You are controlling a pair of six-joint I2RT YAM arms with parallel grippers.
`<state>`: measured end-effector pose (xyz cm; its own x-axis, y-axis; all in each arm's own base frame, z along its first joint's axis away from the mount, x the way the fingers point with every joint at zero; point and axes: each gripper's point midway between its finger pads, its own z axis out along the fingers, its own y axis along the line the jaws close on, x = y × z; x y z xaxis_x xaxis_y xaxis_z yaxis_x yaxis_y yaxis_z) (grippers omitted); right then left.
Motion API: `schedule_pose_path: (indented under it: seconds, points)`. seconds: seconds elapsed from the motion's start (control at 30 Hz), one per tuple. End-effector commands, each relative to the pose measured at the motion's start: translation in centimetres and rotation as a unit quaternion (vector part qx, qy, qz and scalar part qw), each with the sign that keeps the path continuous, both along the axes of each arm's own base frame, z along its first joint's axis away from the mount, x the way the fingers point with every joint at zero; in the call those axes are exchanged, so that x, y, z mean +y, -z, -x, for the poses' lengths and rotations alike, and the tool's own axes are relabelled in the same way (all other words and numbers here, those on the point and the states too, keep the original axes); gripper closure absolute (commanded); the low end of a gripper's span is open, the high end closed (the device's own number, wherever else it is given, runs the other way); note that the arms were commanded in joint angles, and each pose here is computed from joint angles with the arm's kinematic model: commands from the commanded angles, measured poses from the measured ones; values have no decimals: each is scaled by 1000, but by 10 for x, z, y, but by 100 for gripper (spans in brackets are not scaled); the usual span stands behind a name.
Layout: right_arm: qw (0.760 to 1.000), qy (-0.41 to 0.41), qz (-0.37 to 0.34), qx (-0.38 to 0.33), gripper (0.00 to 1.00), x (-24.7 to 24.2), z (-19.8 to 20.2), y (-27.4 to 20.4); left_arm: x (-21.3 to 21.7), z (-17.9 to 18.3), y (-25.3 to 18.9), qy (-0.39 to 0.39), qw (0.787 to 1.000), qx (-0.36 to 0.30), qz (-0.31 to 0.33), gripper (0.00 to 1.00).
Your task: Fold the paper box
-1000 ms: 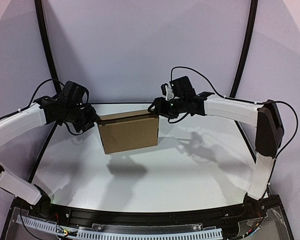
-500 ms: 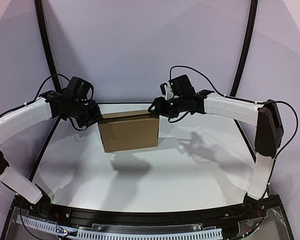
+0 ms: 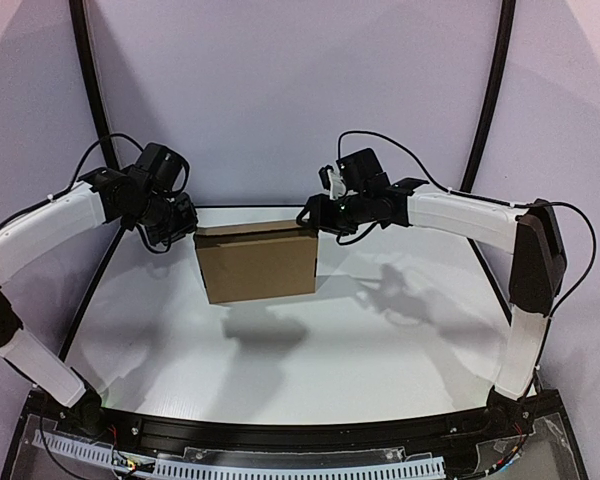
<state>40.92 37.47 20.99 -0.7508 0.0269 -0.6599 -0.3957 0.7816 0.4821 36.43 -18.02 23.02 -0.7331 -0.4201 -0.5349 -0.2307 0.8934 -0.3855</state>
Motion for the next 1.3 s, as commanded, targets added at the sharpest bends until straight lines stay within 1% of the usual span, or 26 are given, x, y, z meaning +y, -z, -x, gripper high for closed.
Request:
schedule_pose_path:
  seconds: [0.0, 0.33, 0.37, 0.53, 0.57, 0.6, 0.73, 0.97, 1.27]
  points:
    - [999, -12, 34, 23, 47, 1, 8, 24, 9, -1, 0, 0, 999, 4, -36, 69]
    - [999, -14, 37, 24, 48, 2, 8, 25, -13, -15, 8, 26, 1000, 6, -8, 71]
    - [999, -12, 38, 24, 48, 1, 8, 26, -15, -15, 8, 28, 1000, 4, -6, 73]
    - [999, -13, 40, 24, 49, 1, 7, 27, -16, -17, 8, 29, 1000, 3, -6, 77]
    - [999, -12, 40, 23, 49, 1, 7, 27, -16, -17, 10, 29, 1000, 7, -7, 78]
    - [999, -12, 40, 24, 49, 2, 7, 27, -16, -17, 12, 28, 1000, 9, -7, 83]
    - [999, -14, 41, 26, 50, 2, 7, 29, -17, -15, 17, 27, 999, 17, -3, 89]
    - [998, -15, 43, 36, 50, 2, 9, 37, -14, -6, 39, 18, 999, 41, 0, 98]
    - [998, -8, 49, 49, 51, -3, 14, 53, 2, 20, 86, -11, 997, 82, -2, 99]
